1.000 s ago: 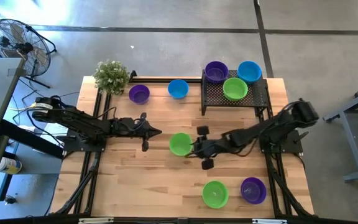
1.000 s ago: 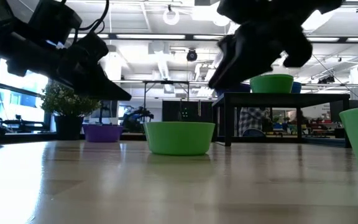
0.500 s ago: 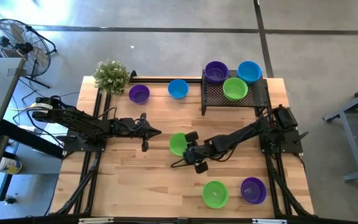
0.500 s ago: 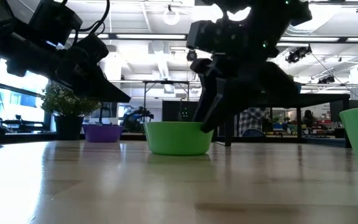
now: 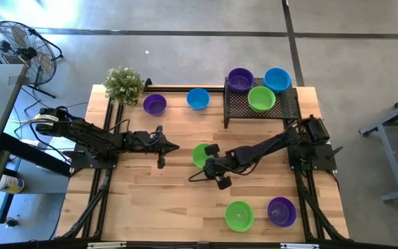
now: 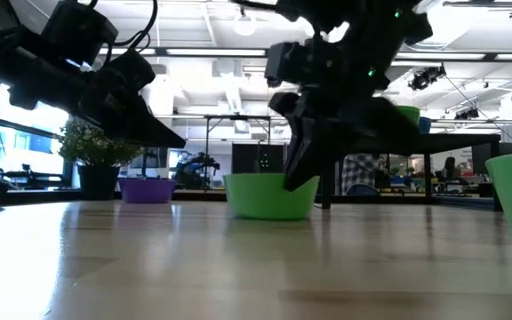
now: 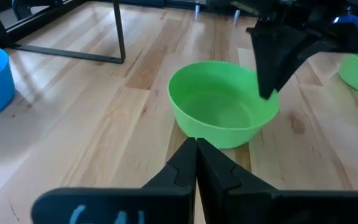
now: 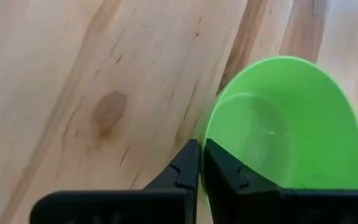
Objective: Pick & Place Mini bowls
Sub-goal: Stack the green bowl on the other green bowls on the shelf
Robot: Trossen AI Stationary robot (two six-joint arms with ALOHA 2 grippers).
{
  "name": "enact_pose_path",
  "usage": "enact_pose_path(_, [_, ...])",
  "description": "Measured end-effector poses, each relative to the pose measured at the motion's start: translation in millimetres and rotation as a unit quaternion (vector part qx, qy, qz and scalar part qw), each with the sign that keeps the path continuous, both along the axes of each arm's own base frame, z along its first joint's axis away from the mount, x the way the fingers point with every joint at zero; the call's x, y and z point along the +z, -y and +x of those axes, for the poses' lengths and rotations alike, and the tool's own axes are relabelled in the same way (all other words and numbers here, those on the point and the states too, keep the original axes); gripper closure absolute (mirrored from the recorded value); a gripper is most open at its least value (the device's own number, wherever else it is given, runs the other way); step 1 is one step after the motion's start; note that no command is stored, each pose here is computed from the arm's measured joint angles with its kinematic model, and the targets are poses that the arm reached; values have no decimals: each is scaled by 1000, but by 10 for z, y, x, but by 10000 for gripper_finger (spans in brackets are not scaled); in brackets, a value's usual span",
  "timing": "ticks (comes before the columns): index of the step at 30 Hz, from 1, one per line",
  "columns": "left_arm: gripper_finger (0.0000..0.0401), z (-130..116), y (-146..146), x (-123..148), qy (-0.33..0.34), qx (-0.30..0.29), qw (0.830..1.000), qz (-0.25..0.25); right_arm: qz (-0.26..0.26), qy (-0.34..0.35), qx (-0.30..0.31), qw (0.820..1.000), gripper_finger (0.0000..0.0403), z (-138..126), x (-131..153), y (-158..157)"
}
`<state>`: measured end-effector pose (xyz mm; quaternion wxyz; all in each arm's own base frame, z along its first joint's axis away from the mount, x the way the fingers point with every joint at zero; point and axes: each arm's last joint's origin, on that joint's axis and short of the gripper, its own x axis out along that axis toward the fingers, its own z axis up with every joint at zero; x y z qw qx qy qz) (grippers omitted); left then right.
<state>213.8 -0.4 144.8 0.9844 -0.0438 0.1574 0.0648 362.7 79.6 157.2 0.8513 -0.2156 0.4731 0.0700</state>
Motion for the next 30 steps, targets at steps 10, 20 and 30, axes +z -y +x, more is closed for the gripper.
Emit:
enact_pose_path(10, [400, -3, 0, -8, -4, 0, 1000, -2, -17, 15, -39, 999, 400, -389, 771, -79])
enact_pose_path(20, [400, -3, 0, -7, -3, 2, 1000, -7, -38, 91, -262, 960, 401, -1188, 1981, 626])
enact_pose_path(30, [400, -3, 0, -7, -3, 2, 1000, -7, 18, 46, -382, 923, 401, -1573, 2112, 1565])
